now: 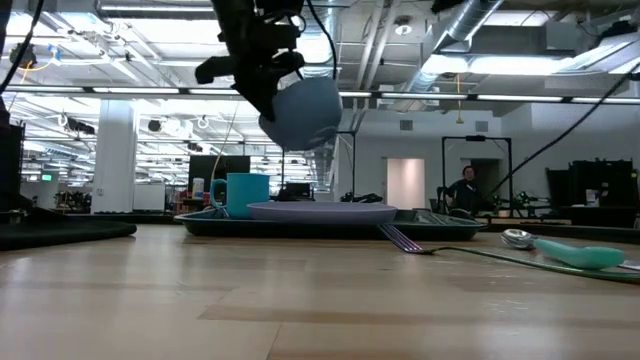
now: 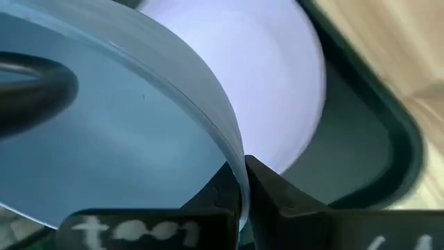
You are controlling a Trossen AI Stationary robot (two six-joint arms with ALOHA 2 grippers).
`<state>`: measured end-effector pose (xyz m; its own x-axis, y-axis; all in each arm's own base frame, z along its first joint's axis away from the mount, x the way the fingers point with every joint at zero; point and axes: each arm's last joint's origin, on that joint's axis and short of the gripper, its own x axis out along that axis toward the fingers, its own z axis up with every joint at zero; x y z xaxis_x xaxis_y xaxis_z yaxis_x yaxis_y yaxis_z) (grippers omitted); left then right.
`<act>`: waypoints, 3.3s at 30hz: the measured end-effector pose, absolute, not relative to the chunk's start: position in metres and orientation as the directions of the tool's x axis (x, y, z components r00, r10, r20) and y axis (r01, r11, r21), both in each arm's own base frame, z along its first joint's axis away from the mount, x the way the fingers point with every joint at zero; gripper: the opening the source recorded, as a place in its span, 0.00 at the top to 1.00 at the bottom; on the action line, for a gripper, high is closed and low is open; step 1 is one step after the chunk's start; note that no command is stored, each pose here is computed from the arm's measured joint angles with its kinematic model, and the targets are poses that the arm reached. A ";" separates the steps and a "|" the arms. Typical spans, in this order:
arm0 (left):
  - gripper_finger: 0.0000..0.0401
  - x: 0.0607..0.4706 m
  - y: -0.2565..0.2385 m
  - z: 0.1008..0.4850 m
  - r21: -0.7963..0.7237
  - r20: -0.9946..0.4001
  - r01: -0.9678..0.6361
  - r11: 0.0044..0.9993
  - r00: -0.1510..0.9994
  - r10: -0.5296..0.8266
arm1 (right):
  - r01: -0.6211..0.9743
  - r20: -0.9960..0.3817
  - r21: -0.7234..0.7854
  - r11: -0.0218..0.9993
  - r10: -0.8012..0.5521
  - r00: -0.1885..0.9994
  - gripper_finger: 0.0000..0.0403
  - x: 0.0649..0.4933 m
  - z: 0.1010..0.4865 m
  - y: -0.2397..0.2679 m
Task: Set up tray
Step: Put the blue bowl on top of the purple plate on the black tray
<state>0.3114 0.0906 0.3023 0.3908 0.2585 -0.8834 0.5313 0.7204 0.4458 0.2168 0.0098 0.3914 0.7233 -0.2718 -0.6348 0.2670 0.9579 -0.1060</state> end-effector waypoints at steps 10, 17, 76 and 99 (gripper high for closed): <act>1.00 0.332 0.066 0.273 0.401 -0.913 0.726 0.559 0.269 0.306 | 0.394 -0.449 -0.036 0.919 -0.367 0.815 0.61 0.216 0.298 0.011; 1.00 0.346 0.066 0.250 0.348 -0.919 0.783 0.515 0.178 0.351 | 0.423 -0.532 0.010 0.906 -0.354 0.769 0.61 0.209 0.261 0.016; 1.00 0.373 0.087 0.221 0.296 -0.928 0.759 0.581 0.084 0.363 | 0.385 -0.524 -0.010 0.923 -0.332 0.784 0.62 0.206 0.256 0.039; 1.00 0.381 0.092 0.196 0.276 -0.921 0.766 0.580 0.038 0.387 | 0.386 -0.553 -0.026 0.922 -0.335 0.763 0.62 0.221 0.243 0.043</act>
